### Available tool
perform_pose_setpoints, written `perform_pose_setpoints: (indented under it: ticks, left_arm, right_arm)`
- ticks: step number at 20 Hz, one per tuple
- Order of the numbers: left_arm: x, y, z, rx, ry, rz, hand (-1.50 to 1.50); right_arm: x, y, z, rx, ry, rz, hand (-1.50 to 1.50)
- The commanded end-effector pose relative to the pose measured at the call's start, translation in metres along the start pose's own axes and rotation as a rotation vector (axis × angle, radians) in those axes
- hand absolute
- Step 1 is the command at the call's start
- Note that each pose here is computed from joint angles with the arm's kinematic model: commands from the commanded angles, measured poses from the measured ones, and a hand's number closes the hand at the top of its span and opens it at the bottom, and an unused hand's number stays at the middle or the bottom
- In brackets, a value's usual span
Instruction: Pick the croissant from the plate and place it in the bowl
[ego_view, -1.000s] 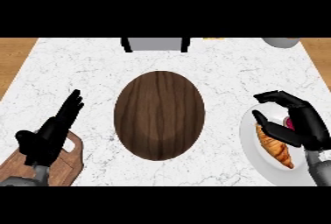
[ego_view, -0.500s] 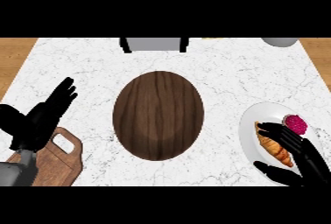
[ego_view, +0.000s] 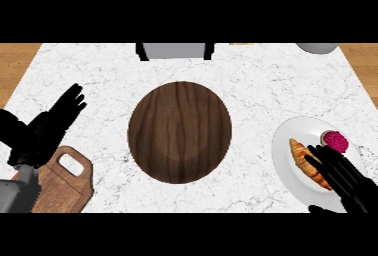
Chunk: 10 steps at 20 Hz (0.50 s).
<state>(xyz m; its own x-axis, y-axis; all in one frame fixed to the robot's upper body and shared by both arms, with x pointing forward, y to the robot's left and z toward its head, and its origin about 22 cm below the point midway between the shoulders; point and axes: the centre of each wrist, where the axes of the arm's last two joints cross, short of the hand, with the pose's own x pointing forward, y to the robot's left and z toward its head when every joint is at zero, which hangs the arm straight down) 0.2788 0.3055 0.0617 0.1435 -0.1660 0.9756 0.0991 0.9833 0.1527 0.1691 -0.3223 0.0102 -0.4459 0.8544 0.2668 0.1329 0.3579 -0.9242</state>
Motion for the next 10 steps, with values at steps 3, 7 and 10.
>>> perform_pose_setpoints:
  ticks: [3, 7, 10]
  left_arm:
    - [-0.002, 0.006, -0.006, 0.006, -0.005, -0.008, 0.0]
    - [0.011, -0.014, -0.012, -0.023, -0.012, -0.009, 0.0]
    - [0.01, -0.012, -0.012, -0.046, -0.01, 0.0, 0.0]
  right_arm:
    - [0.029, -0.02, -0.004, 0.165, 0.144, 0.198, -1.5]
    - [0.061, -0.017, -0.024, 0.253, 0.218, 0.31, -1.5]
    - [0.094, -0.017, -0.045, 0.325, 0.259, 0.348, -1.5]
